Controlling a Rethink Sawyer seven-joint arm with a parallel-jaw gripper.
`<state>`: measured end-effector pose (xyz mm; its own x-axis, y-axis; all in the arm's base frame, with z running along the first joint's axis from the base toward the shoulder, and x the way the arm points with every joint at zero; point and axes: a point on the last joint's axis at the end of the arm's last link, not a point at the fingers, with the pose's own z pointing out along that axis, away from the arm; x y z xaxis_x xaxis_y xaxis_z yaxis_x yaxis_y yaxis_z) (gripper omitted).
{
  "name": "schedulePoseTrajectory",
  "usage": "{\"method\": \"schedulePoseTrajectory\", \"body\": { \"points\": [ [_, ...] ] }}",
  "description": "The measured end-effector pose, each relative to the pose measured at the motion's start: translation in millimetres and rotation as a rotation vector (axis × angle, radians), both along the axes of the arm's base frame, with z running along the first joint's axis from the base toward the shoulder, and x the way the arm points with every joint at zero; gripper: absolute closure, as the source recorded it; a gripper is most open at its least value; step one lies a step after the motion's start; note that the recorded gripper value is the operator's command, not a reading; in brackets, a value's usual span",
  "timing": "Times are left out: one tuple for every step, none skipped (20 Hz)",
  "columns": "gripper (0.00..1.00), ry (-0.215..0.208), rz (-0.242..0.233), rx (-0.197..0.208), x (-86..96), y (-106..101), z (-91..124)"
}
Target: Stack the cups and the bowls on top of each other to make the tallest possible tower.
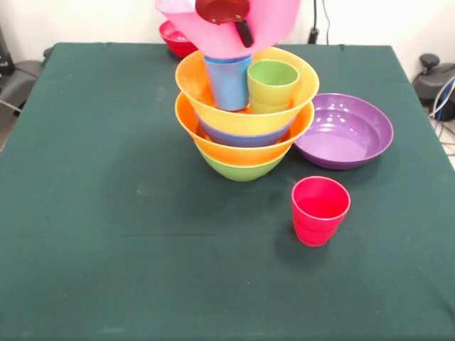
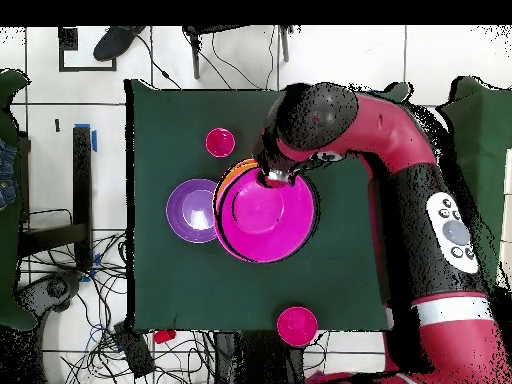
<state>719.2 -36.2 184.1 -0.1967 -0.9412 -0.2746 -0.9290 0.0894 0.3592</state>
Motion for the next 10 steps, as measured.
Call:
{"method": "schedulePoseTrajectory", "body": {
  "points": [
    [1.0, -0.008, -0.001, -0.001, 2.8, 2, 0],
    [1.0, -0.016, -0.001, -0.002, 5.5, 3, 1],
    [1.0, -0.032, -0.002, -0.004, 10.9, 6, 1],
    [1.0, -0.036, -0.003, -0.005, 12.2, 7, 1],
    [1.0, -0.048, -0.004, -0.007, 16.1, 8, 1],
    [1.0, -0.055, -0.005, -0.008, 18.0, 9, 2],
    [1.0, -0.065, -0.006, -0.012, 20.7, 10, 3],
    [1.0, -0.071, -0.007, -0.014, 22.2, 10, 4],
    [1.0, -0.084, -0.009, -0.018, 25.7, 11, 6],
    [1.0, -0.091, -0.01, -0.021, 27.6, 11, 7]
  ]
}}
